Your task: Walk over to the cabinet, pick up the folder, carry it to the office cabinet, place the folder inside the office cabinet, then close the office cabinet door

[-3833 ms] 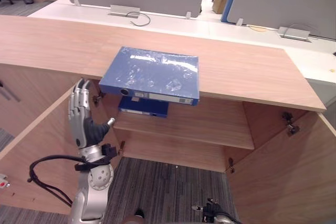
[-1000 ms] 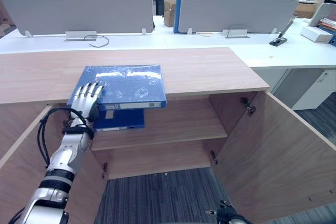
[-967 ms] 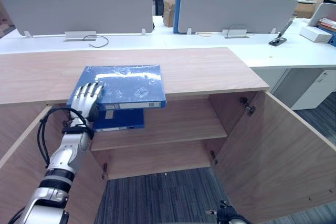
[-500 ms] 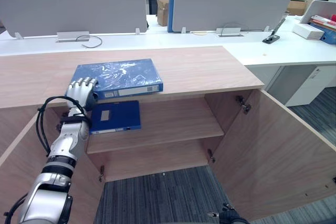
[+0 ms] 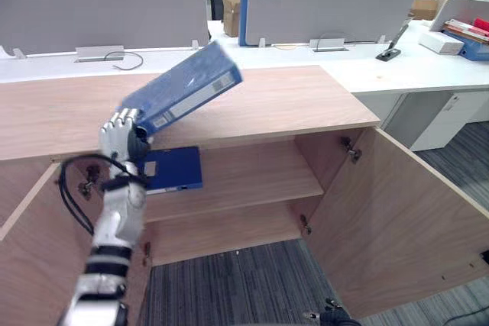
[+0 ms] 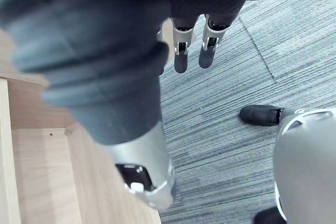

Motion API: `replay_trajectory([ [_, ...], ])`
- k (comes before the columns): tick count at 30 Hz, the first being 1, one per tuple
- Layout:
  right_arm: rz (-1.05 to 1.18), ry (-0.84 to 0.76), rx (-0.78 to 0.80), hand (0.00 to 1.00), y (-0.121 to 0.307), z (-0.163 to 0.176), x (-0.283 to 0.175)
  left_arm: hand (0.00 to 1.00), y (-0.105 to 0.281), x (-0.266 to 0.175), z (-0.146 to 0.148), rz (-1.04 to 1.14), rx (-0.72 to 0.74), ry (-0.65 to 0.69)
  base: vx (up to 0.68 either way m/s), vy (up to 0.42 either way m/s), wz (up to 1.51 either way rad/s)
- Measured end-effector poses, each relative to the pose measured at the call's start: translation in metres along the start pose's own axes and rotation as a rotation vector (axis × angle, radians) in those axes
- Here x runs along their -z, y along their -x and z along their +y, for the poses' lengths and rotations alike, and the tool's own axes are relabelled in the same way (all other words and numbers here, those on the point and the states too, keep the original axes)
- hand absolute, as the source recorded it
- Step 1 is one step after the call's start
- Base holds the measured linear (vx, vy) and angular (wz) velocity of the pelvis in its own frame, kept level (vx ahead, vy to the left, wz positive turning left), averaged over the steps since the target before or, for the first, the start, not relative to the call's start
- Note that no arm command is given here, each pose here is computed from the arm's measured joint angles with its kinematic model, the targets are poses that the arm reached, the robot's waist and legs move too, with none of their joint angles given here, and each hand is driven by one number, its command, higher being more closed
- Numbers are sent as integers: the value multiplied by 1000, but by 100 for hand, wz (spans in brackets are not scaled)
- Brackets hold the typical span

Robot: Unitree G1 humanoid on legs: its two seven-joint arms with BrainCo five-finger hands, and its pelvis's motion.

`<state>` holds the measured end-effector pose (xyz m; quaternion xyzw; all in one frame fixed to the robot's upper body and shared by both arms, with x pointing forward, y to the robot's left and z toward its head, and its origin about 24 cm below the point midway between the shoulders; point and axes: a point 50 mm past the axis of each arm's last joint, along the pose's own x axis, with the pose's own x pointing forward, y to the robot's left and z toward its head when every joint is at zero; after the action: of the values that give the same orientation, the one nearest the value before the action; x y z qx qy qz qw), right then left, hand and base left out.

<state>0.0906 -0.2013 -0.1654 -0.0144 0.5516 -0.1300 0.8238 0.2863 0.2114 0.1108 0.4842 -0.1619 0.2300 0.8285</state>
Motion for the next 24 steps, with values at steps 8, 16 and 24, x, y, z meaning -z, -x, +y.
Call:
replay_trajectory([
  [8, 22, -42, -31, 0, 2, 12, 7, 100, 60, -22, -4, 107, 18, 493, -51, 4, 3],
  [16, -58, -38, -81, 0, 6, 30, -7, 100, 97, -9, 11, 280, 5, 845, -24, 0, 8],
  [24, -540, -309, -167, 0, 41, 48, -112, 100, 128, -2, 1, 504, 74, 1432, -14, 0, -1],
])
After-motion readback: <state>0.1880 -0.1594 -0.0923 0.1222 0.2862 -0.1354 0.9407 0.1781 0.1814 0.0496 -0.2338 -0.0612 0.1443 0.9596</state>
